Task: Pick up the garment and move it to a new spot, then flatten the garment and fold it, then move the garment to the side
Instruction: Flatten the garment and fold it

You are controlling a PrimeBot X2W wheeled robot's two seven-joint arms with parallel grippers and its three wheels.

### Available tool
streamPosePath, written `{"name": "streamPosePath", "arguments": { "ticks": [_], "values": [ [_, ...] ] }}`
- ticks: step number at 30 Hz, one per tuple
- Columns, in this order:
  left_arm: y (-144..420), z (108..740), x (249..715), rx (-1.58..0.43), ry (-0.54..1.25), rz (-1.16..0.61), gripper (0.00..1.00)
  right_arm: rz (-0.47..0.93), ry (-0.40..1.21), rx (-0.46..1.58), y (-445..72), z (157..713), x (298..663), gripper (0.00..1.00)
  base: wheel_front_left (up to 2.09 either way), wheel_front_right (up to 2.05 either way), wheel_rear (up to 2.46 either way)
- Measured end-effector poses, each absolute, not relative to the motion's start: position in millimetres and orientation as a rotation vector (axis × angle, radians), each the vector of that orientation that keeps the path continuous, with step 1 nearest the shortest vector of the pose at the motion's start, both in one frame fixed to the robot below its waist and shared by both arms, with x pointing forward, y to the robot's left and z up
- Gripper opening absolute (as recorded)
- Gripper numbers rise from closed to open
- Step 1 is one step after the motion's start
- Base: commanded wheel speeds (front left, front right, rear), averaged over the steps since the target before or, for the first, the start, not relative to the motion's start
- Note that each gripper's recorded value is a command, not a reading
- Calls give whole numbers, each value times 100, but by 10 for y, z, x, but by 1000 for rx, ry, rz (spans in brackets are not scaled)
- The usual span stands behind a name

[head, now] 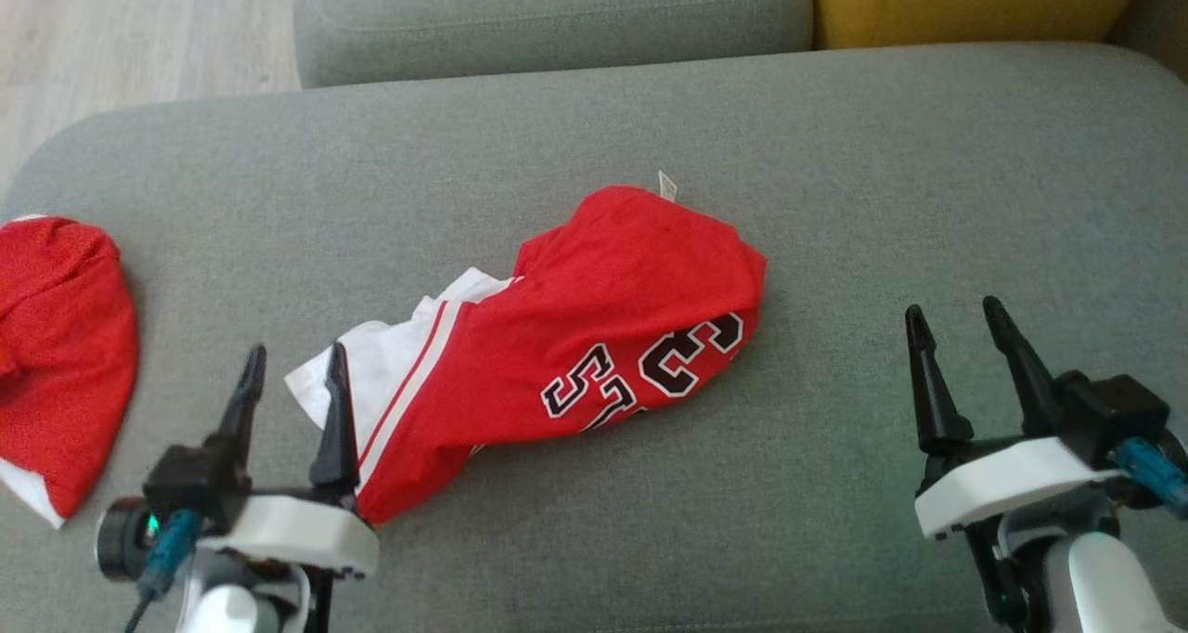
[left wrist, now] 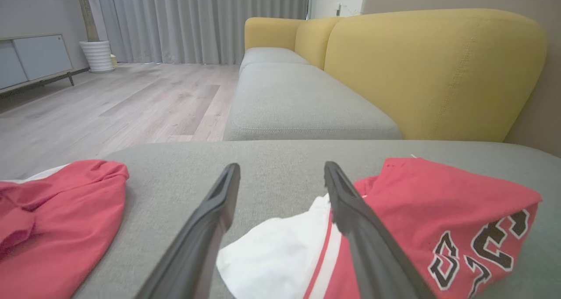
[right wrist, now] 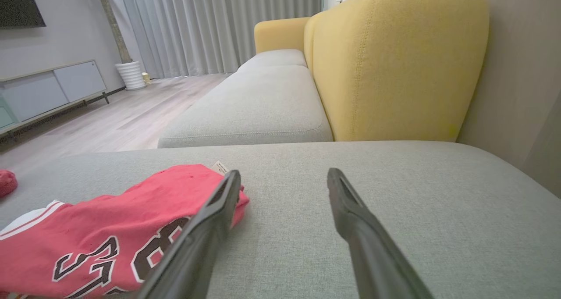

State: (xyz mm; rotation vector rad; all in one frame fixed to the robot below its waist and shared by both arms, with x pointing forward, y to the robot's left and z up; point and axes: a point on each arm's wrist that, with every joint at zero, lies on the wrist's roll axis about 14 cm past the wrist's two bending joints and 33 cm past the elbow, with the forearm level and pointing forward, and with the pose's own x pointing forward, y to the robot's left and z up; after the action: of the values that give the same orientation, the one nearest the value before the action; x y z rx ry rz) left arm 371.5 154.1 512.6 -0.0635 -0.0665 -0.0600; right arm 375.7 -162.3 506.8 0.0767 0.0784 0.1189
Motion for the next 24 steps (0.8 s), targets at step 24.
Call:
{"name": "streamPosePath", "arguments": {
  "ticks": [24],
  "values": [
    [1473, 5100, 3743, -77, -45, -79, 100, 154, 245, 82, -1478, 4563, 4034, 100, 0, 0, 0]
  ]
}}
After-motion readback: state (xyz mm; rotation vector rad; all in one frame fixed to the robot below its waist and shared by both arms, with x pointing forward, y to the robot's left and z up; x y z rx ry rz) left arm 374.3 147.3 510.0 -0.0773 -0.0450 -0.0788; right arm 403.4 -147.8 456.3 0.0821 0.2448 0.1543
